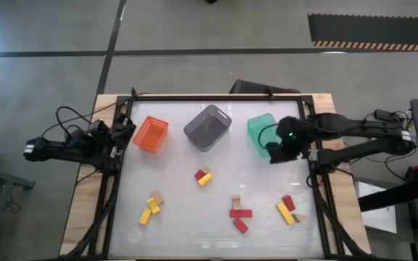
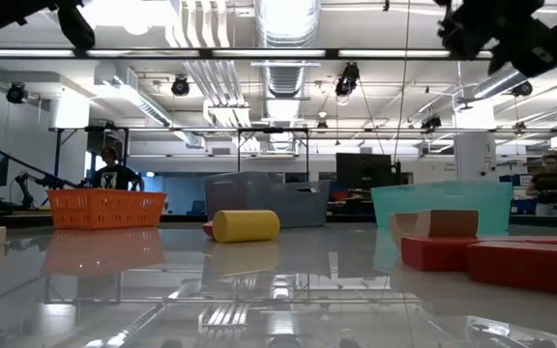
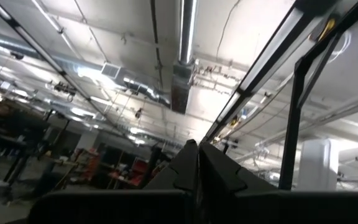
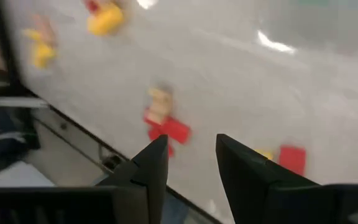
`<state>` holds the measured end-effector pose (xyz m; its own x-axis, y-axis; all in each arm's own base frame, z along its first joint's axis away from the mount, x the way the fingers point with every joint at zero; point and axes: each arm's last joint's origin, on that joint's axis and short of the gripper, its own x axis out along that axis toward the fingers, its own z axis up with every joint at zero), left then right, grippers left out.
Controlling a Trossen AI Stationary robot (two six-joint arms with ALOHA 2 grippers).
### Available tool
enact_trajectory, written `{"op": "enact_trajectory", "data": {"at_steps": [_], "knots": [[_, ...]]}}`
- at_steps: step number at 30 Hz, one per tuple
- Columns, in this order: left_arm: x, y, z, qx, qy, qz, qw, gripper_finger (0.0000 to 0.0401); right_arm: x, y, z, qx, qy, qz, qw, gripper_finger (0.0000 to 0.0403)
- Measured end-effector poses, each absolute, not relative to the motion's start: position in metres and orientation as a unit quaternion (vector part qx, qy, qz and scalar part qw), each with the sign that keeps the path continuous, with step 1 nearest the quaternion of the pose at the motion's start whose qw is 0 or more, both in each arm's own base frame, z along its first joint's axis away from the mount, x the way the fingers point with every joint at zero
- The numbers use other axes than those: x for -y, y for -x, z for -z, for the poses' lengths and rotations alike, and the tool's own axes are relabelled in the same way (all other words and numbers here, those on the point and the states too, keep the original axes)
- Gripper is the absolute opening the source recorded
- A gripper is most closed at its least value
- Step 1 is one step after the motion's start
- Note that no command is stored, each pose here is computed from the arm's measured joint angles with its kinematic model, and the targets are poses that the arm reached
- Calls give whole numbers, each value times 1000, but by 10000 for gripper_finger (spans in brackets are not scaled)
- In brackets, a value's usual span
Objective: Sort & place blocks by color
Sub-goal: Put the red block into the orange bin
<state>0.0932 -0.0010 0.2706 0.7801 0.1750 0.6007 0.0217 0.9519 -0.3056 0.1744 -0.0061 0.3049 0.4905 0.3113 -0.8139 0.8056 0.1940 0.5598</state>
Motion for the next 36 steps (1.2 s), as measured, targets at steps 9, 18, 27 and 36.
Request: {"op": "enact_trajectory", "data": {"at_steps": [9,18,27,36], "knots": [[1,-96,-274,348,149,-40,925,0,-15,-193,-284,-530,-587,208,575,113],[-2,-117,-270,305,219,-120,919,0,-46,-204,-269,-590,-549,207,555,95],[0,-148,-274,255,231,-126,930,0,-75,-207,-249,-635,-524,242,514,104],[2,-167,-271,227,253,-127,932,0,-86,-198,-220,-677,-486,281,477,186]]}}
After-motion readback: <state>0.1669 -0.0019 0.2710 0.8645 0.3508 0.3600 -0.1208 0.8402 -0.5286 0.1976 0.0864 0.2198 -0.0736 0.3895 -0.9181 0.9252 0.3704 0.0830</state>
